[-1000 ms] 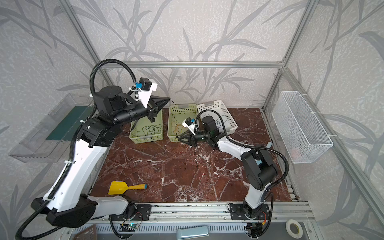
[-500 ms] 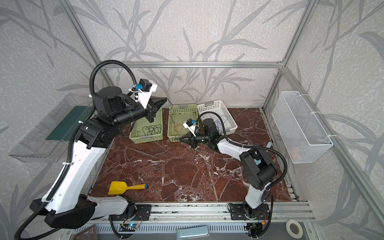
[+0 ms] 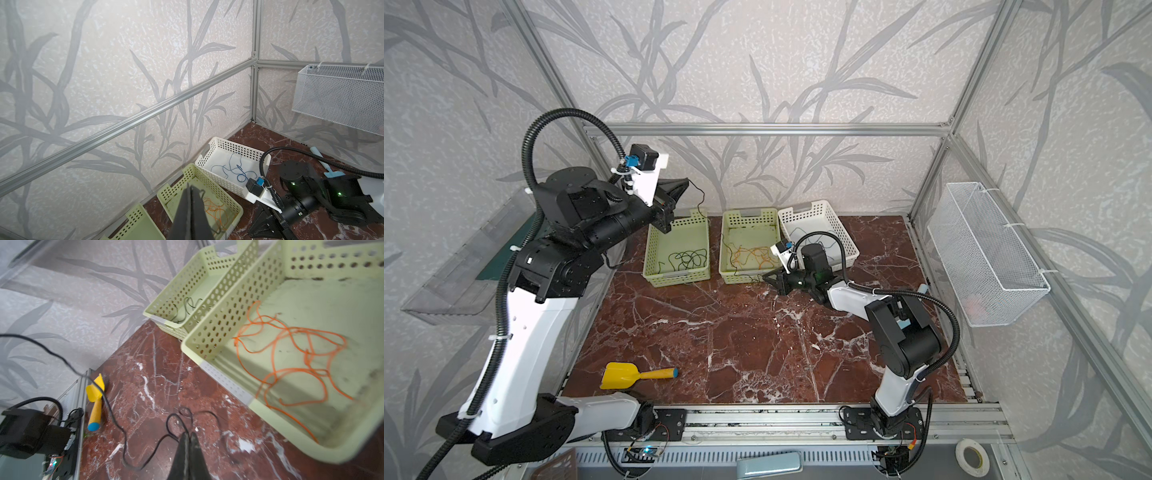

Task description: Untangle the cables

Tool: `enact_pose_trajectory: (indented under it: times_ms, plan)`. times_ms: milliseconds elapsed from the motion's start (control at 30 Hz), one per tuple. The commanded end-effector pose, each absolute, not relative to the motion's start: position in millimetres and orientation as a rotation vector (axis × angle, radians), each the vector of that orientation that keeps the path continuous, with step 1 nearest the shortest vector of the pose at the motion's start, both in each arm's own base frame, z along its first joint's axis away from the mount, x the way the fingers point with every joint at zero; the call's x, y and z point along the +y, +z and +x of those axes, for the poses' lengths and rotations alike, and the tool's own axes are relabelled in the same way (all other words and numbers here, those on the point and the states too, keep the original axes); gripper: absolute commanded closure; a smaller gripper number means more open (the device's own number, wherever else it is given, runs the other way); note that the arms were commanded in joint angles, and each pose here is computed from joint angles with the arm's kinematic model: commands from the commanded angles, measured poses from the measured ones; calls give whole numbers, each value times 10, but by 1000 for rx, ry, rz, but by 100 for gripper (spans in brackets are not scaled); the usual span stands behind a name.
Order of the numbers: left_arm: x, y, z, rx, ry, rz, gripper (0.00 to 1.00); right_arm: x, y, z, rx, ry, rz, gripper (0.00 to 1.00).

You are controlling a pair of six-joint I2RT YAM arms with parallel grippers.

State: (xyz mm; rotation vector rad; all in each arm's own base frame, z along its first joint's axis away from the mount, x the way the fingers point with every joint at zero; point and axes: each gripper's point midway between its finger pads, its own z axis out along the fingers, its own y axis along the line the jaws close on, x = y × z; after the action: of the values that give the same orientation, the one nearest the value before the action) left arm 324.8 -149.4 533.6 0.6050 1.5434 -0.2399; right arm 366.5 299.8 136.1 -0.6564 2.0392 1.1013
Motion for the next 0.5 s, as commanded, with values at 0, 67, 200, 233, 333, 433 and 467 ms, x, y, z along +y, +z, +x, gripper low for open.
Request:
enact_pose_trajectory:
  times_ms: [0, 67, 200, 233, 333, 433, 467]
  plan:
    - [-1251, 5683, 3190, 1458, -170, 520, 100, 2720, 1291, 3714, 2122, 1002, -495, 100]
    - [-1180, 5733, 3216, 1451, -155, 497, 100, 2653, 1225, 3667, 2152, 986, -470, 100]
    - [-1081, 5775, 3302, 1449, -114, 468, 100, 2609, 1149, 3548, 2183, 990, -473, 100]
    - [-1042, 5770, 3342, 1455, -94, 459, 100, 2577, 1128, 3537, 2199, 970, -466, 100]
    - [-913, 5784, 3449, 1468, -45, 429, 100, 2559, 1164, 3517, 2204, 954, -483, 100]
    - [-852, 5711, 3567, 1505, -40, 415, 100, 2690, 1385, 3538, 2148, 994, -528, 100]
    - [-838, 5662, 3609, 1520, -40, 409, 100, 2763, 1462, 3546, 2130, 1004, -555, 100]
